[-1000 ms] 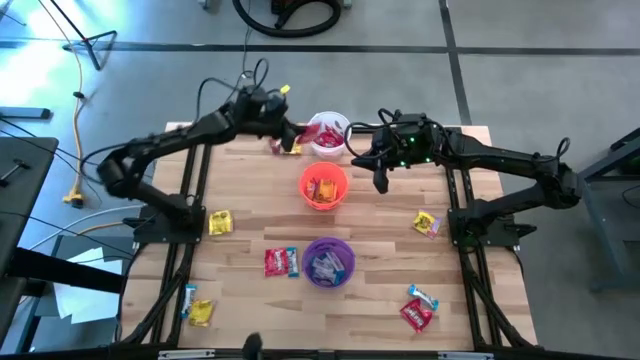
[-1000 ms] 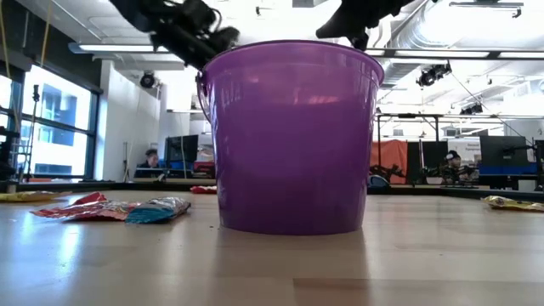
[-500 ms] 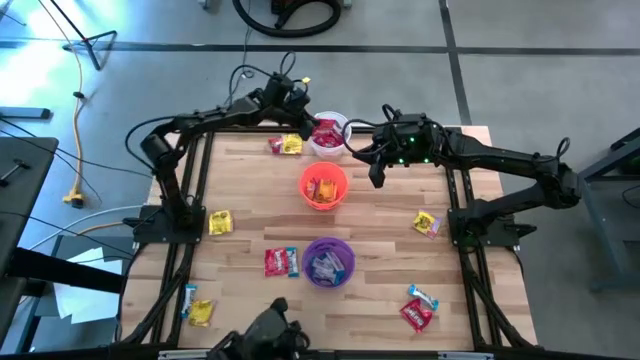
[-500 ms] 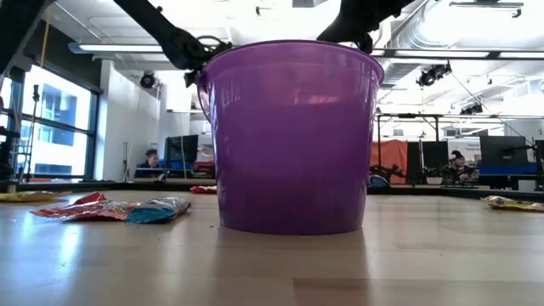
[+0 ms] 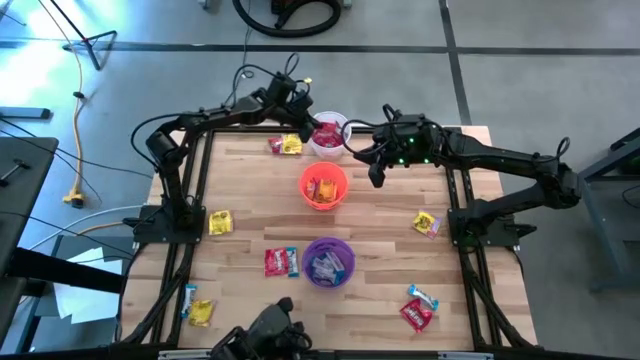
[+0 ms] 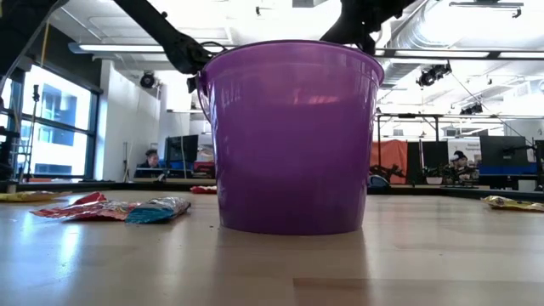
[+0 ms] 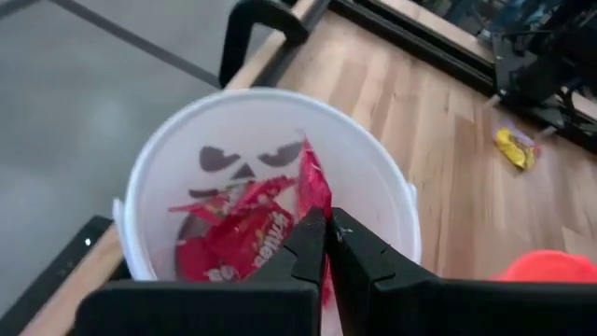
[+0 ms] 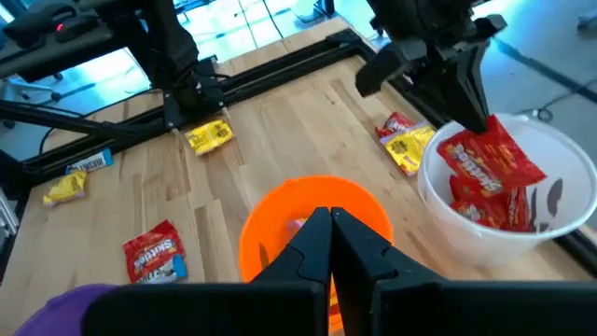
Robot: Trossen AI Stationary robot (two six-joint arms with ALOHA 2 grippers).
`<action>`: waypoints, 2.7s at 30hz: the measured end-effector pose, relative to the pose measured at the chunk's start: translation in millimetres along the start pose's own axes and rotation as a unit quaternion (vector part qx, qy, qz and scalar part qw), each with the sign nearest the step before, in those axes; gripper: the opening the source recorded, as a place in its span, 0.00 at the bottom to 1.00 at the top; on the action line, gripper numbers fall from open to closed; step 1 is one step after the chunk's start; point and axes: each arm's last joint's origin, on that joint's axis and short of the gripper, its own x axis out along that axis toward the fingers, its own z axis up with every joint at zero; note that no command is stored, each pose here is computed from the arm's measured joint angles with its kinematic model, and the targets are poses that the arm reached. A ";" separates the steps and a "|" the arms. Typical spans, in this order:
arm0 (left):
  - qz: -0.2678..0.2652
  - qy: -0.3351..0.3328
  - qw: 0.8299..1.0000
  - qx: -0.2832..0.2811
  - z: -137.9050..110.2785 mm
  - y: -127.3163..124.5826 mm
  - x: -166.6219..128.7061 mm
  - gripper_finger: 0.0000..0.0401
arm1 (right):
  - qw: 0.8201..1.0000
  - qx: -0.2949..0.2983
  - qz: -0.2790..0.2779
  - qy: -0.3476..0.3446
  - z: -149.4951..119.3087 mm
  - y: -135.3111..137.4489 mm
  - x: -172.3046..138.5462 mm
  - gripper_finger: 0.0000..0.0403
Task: Sort candy
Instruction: Put the red candy into the white bucket, then put the white chocolate into the violet bucket
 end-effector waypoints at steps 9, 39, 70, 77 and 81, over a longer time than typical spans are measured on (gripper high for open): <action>0.005 -0.004 1.000 0.003 3.3 -2.4 -5.5 0.05 | 0.999 0.006 -0.002 0.031 -5.9 -0.8 -1.0 0.00; 0.084 -0.167 0.982 0.027 -66.2 -95.9 -73.9 0.00 | 0.907 0.148 0.006 0.394 -158.4 -13.7 -9.5 0.00; 0.125 -0.166 0.978 -0.019 -106.4 -108.6 -108.4 0.00 | 0.843 0.140 0.042 0.518 -273.6 140.4 -49.6 0.55; 0.125 -0.165 0.978 -0.020 -106.6 -108.6 -108.4 0.00 | 0.852 0.080 0.021 0.517 -294.4 143.8 -34.1 0.49; 0.124 -0.163 0.979 -0.020 -107.1 -108.6 -108.2 0.00 | 0.851 0.072 0.033 0.519 -297.4 146.8 -30.5 0.41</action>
